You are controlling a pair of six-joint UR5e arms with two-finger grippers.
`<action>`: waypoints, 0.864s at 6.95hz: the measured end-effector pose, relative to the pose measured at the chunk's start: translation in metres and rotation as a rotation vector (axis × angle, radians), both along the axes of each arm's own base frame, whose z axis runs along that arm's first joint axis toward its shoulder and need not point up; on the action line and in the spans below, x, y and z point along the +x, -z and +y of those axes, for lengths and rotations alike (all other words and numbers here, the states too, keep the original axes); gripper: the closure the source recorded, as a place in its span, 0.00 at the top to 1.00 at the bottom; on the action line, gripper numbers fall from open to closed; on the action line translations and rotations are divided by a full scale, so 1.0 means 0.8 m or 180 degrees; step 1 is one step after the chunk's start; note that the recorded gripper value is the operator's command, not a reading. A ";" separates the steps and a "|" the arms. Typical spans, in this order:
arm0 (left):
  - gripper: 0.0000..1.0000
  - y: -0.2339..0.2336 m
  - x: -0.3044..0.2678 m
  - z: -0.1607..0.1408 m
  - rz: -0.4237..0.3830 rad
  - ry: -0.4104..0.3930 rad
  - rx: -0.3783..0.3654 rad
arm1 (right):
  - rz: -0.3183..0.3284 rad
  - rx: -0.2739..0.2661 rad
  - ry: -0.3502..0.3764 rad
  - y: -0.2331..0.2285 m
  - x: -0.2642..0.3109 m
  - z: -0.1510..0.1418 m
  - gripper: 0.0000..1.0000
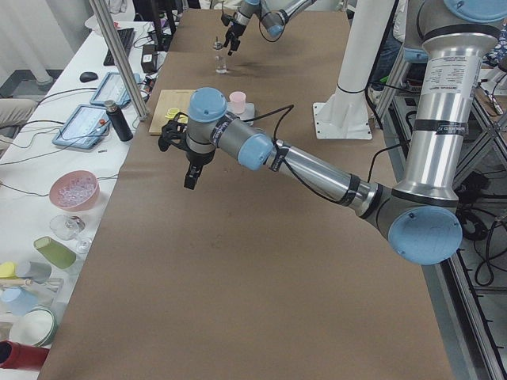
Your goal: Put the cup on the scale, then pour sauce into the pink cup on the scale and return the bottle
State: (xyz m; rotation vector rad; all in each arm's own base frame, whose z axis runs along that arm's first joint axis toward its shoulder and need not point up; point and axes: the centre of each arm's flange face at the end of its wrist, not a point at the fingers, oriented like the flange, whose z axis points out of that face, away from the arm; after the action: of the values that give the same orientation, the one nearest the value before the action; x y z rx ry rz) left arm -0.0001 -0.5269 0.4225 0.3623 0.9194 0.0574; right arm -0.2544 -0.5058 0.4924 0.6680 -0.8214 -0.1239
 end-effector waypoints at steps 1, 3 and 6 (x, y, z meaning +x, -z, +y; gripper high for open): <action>0.97 -0.001 0.000 0.001 0.0000 0.0001 -0.0004 | 0.0006 -0.0041 0.0023 -0.006 0.015 0.022 1.00; 0.97 -0.003 -0.001 0.002 0.0007 0.0000 -0.0009 | 0.0025 -0.0318 0.0133 -0.002 0.057 0.056 1.00; 0.97 -0.011 -0.012 0.003 0.0018 0.0039 -0.0064 | 0.0017 -0.0850 0.0258 0.018 0.133 0.046 1.00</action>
State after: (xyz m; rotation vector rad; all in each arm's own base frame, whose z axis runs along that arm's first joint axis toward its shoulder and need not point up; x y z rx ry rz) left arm -0.0094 -0.5248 0.4316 0.3495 0.9226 0.0360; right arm -0.1482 -0.4692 0.4781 0.3831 -0.8425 -0.0873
